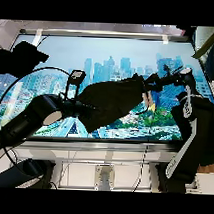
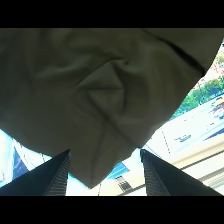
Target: Fold the clothes and pants, and hang the long-sleeved shirts on hangers.
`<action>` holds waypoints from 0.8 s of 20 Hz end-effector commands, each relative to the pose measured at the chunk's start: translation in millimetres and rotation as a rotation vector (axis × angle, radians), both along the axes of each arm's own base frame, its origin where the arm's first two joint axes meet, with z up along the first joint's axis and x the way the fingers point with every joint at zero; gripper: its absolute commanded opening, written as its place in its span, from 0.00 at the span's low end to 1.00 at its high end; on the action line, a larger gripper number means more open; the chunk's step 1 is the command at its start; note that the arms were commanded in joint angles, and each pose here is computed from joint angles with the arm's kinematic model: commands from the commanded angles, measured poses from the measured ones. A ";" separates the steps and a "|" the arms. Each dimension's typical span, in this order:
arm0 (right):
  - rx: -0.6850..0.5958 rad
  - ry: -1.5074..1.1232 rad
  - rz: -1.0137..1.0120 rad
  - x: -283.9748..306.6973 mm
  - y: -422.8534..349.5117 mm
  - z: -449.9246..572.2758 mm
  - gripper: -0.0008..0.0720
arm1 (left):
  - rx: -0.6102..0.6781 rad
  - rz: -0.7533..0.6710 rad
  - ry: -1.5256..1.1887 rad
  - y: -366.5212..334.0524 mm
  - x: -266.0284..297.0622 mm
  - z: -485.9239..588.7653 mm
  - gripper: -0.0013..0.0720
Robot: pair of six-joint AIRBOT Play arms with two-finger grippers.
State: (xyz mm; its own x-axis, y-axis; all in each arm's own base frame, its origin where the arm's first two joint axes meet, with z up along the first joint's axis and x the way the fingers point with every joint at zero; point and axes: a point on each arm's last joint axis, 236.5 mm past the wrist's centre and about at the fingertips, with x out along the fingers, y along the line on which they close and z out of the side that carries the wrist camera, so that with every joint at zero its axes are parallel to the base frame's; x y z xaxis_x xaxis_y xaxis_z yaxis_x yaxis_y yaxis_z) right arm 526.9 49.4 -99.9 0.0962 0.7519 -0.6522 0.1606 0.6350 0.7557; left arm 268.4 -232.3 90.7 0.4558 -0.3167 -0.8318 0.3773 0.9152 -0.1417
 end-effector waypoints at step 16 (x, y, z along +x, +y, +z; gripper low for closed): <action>-0.178 -0.369 -0.090 -14.2 -83.3 211.1 0.03 | -0.002 0.000 -0.002 0.1 0.0 1.0 0.70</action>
State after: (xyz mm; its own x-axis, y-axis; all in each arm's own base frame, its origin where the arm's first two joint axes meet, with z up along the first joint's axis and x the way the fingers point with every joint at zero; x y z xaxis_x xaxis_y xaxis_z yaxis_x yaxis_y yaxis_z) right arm 523.5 12.0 47.9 0.2634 0.6892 -0.6750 -0.0574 0.7097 0.7022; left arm 268.2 -232.4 91.2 0.4564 -0.3183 -0.8309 0.3769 0.9151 -0.1435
